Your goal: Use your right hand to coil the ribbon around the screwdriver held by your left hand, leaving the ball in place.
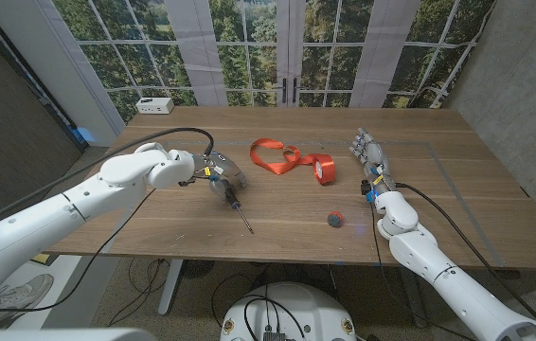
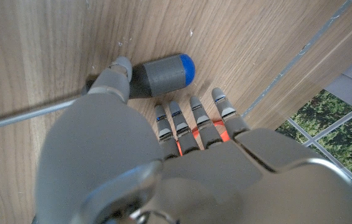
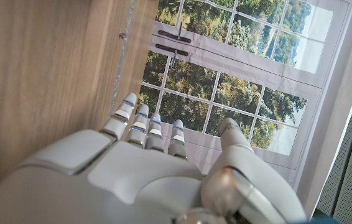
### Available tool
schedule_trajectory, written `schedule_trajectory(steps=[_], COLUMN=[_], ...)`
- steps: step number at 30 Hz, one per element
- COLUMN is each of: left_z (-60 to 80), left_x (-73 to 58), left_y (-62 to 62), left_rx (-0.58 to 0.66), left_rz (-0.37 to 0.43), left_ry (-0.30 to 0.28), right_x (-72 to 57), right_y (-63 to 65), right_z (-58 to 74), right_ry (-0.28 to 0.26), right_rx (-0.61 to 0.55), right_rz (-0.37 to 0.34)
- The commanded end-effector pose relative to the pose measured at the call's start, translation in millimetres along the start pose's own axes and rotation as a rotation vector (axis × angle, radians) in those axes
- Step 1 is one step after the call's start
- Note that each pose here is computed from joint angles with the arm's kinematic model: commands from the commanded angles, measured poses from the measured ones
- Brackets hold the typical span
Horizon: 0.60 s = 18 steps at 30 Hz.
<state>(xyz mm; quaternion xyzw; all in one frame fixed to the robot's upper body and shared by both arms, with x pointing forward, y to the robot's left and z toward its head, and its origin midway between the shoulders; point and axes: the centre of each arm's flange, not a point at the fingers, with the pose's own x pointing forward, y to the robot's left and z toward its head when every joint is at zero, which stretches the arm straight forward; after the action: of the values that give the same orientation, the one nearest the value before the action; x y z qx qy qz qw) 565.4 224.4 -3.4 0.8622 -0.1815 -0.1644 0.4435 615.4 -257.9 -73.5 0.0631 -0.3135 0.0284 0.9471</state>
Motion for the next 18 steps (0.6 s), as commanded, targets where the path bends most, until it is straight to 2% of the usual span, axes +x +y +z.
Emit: schedule_trajectory(steps=[1, 6, 11, 18], left_z=[4.5, 6.9, 5.7, 9.0], left_x=[-0.5, 1.7, 0.5, 3.2], left_y=[-7.6, -11.9, -10.8, -15.8], left_rx=[0.001, -0.003, -0.010, -0.007], left_rz=[-0.013, -0.023, -0.010, 0.008], left_ry=[0.000, -0.010, -0.001, -0.007], right_x=[0.7, 0.2, 0.4, -0.6], right_y=[-0.9, -0.6, -0.3, 0.1], right_z=[-1.8, -2.6, -1.2, 0.0], right_ry=[-0.001, 0.003, 0.001, 0.000], right_rx=[0.010, 0.004, 0.003, -0.005], right_rz=[-0.006, -0.003, -0.001, -0.001])
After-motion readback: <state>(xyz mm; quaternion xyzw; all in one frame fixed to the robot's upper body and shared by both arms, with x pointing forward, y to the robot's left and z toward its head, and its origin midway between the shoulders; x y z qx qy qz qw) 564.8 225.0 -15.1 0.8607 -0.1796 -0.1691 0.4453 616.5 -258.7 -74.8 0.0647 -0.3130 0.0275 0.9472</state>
